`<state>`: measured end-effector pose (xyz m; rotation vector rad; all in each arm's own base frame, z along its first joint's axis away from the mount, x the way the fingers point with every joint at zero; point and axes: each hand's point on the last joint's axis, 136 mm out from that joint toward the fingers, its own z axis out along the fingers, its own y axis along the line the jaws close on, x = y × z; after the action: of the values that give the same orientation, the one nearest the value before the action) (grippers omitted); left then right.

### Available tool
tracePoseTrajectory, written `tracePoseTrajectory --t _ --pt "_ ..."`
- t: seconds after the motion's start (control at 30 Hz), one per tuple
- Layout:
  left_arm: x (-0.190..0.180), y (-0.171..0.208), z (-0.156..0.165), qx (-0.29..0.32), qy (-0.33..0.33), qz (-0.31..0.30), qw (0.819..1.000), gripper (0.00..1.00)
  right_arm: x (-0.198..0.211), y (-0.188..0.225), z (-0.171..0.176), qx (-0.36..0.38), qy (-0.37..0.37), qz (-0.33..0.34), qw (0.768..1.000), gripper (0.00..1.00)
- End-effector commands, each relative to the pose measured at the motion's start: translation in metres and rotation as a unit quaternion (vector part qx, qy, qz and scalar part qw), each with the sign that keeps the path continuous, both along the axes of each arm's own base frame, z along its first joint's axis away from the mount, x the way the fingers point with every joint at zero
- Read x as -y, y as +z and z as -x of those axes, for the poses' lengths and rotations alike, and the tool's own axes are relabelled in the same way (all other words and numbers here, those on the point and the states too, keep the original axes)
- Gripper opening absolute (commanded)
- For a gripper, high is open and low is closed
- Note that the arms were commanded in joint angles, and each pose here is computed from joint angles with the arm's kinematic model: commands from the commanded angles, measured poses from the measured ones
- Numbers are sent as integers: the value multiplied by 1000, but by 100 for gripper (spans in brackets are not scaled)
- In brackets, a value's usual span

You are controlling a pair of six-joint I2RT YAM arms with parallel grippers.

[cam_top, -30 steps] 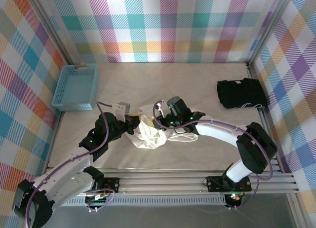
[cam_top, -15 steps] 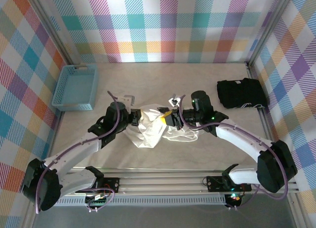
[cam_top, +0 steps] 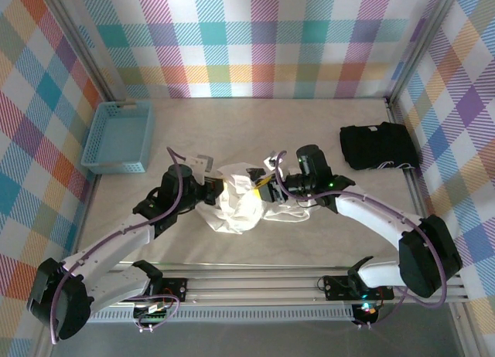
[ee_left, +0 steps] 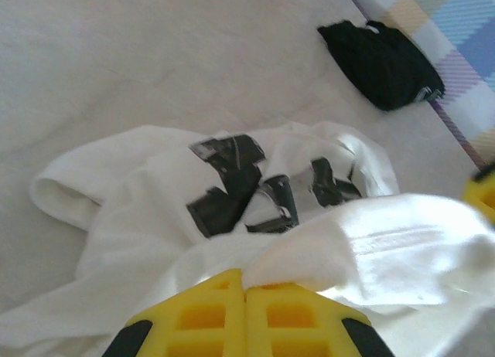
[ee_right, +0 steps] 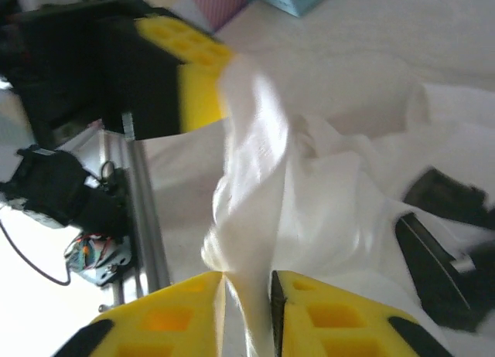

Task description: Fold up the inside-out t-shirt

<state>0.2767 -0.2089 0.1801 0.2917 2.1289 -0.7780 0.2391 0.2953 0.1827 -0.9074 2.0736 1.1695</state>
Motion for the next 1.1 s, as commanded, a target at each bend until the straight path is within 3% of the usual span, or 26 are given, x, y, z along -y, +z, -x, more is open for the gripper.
tracePoseTrajectory --t 0.0,0.07,0.13,0.27,0.47,0.7,1.07 --pt "12 0 14 -8 -48 32 998 0 29 -26 -12 6 -78 78 994 31" --pt "9 -2 13 -8 -40 28 999 0 49 -37 -25 9 -139 132 981 34" --pt "7 -1 11 -6 -33 24 999 0 52 -34 -25 22 -142 141 980 36" --pt "6 1 9 -5 -27 21 999 0 36 -18 -3 63 -81 101 990 43" --pt "5 -2 6 -8 -19 15 1000 0 12 -14 15 98 -10 101 990 46" --pt "6 -1 4 -9 -20 15 1000 0 -9 -14 11 119 35 104 987 46" --pt "7 2 4 -7 -22 16 1000 0 -29 -17 15 96 91 90 987 54"
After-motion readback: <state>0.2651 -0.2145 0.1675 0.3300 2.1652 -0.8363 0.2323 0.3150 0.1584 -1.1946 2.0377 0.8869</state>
